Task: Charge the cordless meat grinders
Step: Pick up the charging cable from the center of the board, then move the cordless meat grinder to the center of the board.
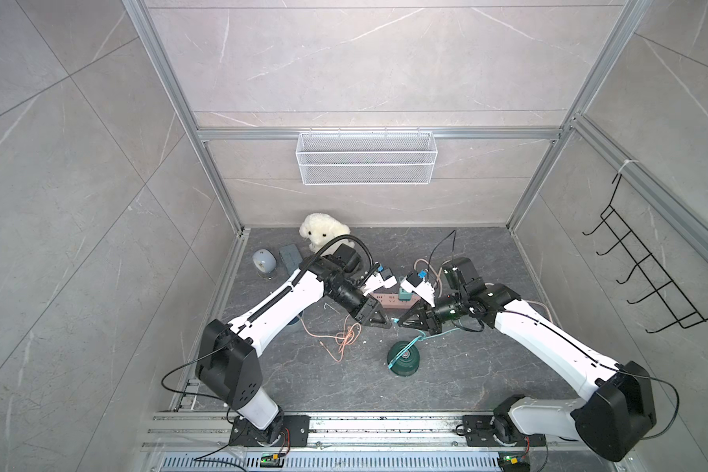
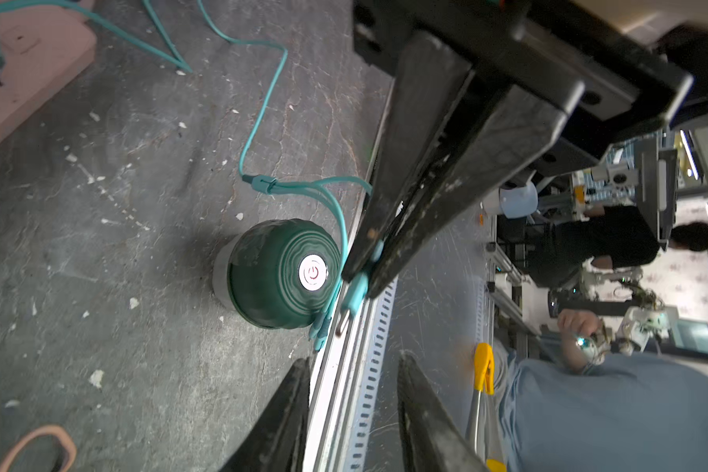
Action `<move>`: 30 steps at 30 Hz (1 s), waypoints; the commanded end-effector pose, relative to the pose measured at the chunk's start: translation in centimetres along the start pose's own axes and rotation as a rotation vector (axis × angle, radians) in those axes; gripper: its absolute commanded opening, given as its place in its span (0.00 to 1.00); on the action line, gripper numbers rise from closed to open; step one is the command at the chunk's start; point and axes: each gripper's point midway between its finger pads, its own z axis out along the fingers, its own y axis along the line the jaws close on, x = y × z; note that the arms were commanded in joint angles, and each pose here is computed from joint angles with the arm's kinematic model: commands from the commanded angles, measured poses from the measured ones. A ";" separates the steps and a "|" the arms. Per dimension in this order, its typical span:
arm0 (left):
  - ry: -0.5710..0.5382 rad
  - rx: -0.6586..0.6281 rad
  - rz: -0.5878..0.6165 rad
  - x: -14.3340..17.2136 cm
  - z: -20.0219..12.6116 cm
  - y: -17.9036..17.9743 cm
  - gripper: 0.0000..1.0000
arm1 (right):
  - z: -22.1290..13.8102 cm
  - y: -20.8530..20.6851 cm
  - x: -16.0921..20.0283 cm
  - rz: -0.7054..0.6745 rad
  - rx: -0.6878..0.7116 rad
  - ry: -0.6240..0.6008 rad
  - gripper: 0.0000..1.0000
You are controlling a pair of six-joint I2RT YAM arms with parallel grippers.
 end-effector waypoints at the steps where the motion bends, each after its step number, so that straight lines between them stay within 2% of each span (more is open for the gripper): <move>1: -0.167 -0.135 0.018 -2.9 -2.1 1.5 0.49 | -1.5 -1.2 -0.5 0.049 0.140 -0.037 0.04; 5: -0.286 -0.237 -0.025 -3.8 -3.5 3.4 0.56 | -2.8 -1.8 1.4 0.152 0.252 0.024 0.04; 8: -0.305 -0.252 -0.056 -3.4 -3.4 3.9 0.56 | -4.3 -2.2 3.8 0.286 0.363 0.079 0.04; 11: -0.304 -0.289 -0.089 -2.6 -3.2 4.9 0.57 | -8.4 -4.5 7.2 0.449 0.686 0.135 0.05; 14: -0.309 -0.319 -0.096 -2.4 -3.3 5.5 0.57 | -12.4 -4.6 7.7 0.485 0.885 0.090 0.05; 17: -0.314 -0.333 -0.097 -2.5 -3.4 5.7 0.56 | -14.7 -4.6 7.7 0.486 1.002 0.009 0.05; 19: -0.314 -0.327 -0.099 -2.4 -3.3 5.6 0.56 | -14.4 -4.6 8.3 0.505 0.996 -0.010 0.05; 24: -0.313 -0.249 -0.112 -1.3 -2.4 4.5 0.57 | -7.4 -3.6 10.2 0.589 0.697 -0.055 0.06; 27: -0.267 -0.199 -0.096 0.1 -1.2 3.6 0.57 | -4.6 -3.1 11.2 0.614 0.595 -0.100 0.06; 30: -0.226 -0.206 -0.111 1.4 -0.1 3.9 0.60 | -2.3 -3.0 12.7 0.657 0.539 -0.097 0.06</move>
